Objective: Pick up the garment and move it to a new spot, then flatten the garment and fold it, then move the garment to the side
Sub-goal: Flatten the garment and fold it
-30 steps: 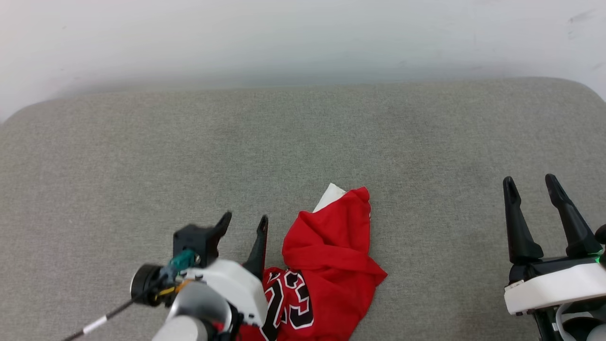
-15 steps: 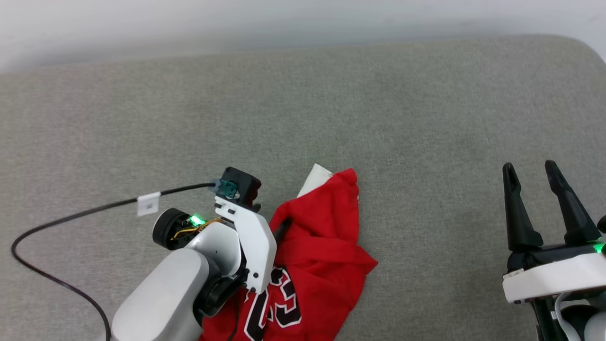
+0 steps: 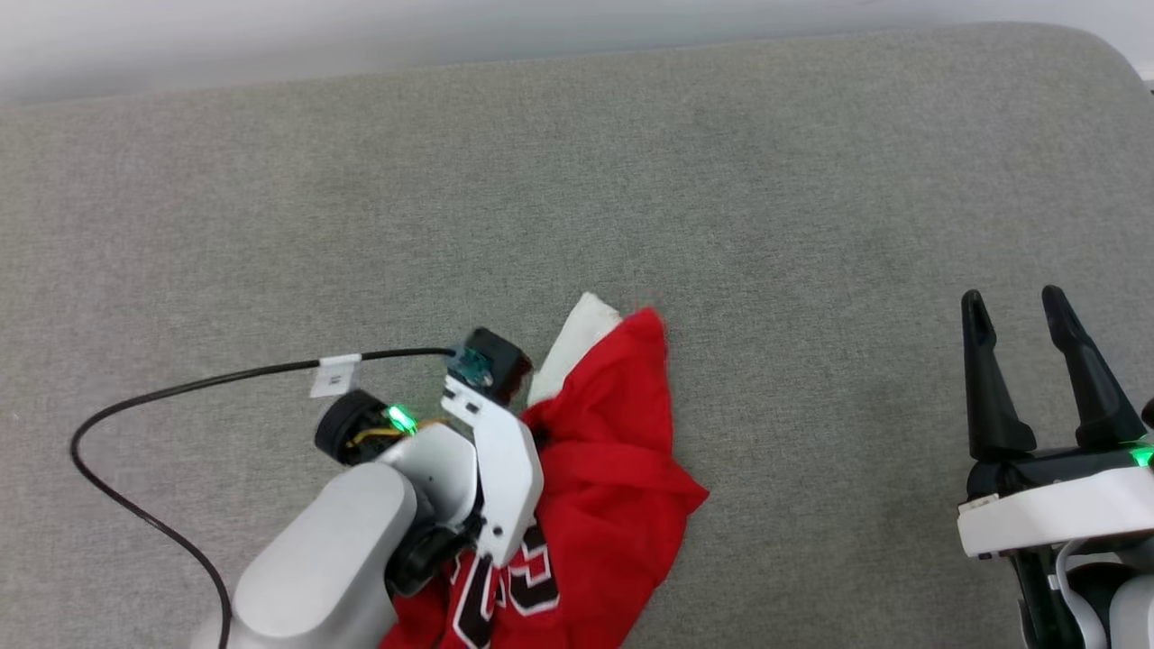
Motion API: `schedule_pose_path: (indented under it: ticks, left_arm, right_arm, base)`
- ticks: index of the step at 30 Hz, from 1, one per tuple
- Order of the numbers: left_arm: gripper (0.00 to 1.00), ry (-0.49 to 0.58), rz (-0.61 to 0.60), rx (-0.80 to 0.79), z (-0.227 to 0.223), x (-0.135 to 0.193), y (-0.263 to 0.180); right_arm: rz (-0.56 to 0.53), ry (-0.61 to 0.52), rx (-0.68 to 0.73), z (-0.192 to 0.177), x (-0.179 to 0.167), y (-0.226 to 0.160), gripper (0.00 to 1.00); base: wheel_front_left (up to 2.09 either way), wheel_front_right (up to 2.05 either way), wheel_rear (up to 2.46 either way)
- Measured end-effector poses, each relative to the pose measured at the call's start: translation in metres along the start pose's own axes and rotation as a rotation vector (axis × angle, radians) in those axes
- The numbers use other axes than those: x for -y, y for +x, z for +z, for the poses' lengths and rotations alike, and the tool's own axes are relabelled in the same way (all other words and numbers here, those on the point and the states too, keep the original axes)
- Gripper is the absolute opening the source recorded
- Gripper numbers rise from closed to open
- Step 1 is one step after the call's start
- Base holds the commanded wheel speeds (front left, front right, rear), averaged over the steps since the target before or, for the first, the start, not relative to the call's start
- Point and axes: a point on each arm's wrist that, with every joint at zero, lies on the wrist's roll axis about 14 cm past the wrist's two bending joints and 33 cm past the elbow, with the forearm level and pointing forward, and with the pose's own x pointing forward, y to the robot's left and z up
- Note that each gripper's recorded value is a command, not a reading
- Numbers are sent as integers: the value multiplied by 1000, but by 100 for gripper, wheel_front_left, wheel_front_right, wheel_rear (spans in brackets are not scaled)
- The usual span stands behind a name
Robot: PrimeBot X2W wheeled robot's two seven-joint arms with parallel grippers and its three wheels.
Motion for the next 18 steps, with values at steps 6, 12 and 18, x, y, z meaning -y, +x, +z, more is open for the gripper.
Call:
schedule_pose_path:
  ticks: [6,12,18]
  left_arm:
    - [0,57,201,251,52,-41,-29]
    - [0,-18,329,270,31,-55,-56]
    - [39,-232,300,172,-35,-29,-55]
  right_arm:
    - [13,4,9,2,-4,3,100]
    - [34,8,15,4,-12,4,100]
    - [46,12,7,1,-15,5,100]
  base:
    - [0,0,0]
    - [0,0,0]
    - [0,0,0]
